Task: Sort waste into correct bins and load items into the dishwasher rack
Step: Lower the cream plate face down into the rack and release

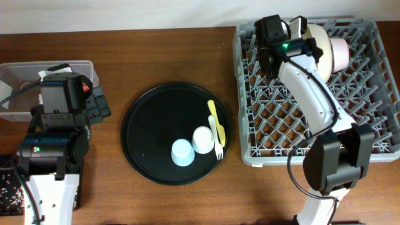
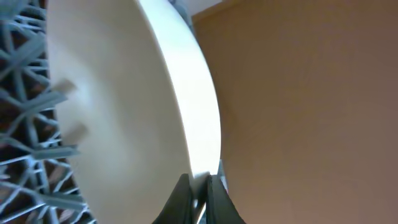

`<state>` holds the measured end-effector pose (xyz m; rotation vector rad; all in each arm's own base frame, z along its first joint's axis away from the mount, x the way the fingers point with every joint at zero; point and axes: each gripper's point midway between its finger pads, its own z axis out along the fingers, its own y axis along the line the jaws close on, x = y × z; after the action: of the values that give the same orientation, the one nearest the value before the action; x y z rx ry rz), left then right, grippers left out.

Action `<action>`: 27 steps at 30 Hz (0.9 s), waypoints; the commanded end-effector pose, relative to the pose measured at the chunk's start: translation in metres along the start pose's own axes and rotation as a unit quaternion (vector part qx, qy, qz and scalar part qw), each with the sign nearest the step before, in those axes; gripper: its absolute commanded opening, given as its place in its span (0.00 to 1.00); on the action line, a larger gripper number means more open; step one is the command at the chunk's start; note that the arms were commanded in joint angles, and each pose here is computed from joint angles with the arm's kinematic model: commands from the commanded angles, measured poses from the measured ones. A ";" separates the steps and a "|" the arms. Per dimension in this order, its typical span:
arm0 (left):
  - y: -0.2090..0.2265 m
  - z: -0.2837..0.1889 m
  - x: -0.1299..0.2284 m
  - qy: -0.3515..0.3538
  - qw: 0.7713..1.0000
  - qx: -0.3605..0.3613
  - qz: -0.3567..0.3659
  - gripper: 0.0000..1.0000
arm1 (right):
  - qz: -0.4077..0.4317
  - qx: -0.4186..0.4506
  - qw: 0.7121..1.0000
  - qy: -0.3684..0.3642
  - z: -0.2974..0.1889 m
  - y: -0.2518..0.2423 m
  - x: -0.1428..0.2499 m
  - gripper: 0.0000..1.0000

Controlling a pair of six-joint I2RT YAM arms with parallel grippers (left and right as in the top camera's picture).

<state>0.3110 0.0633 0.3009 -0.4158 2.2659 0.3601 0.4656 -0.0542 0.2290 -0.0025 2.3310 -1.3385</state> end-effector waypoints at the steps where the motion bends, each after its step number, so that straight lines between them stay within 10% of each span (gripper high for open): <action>1: 0.005 -0.003 -0.002 -0.005 1.000 -0.008 -0.008 0.99 | -0.059 -0.259 0.964 0.002 -0.029 0.114 0.013 0.04; 4: 0.005 -0.003 -0.002 -0.005 1.000 -0.008 -0.008 0.99 | -0.068 -0.314 0.947 -0.003 -0.048 0.135 0.014 0.05; 8: 0.005 -0.003 -0.002 -0.005 1.000 -0.008 -0.008 0.99 | -0.074 -0.392 0.917 -0.010 -0.075 0.160 0.015 0.62; 11: 0.005 -0.003 -0.002 -0.005 1.000 -0.008 -0.008 0.99 | -0.075 -0.401 0.913 -0.013 -0.081 0.162 0.015 0.77; 17: 0.005 -0.003 -0.002 -0.005 1.000 -0.008 -0.008 0.99 | -0.006 -0.414 0.910 -0.036 -0.103 0.120 0.000 0.72; 23: 0.005 -0.003 -0.002 -0.005 1.000 -0.008 -0.008 0.99 | 0.016 -0.659 0.750 -0.062 -0.227 0.093 0.010 0.65; 27: 0.005 -0.003 -0.002 -0.005 1.000 -0.008 -0.008 0.99 | -0.050 -0.682 0.730 0.001 -0.261 0.118 0.056 0.74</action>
<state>0.3109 0.0633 0.3009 -0.4157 2.2663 0.3602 0.3654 0.1762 0.2285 -0.4742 2.7072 0.4793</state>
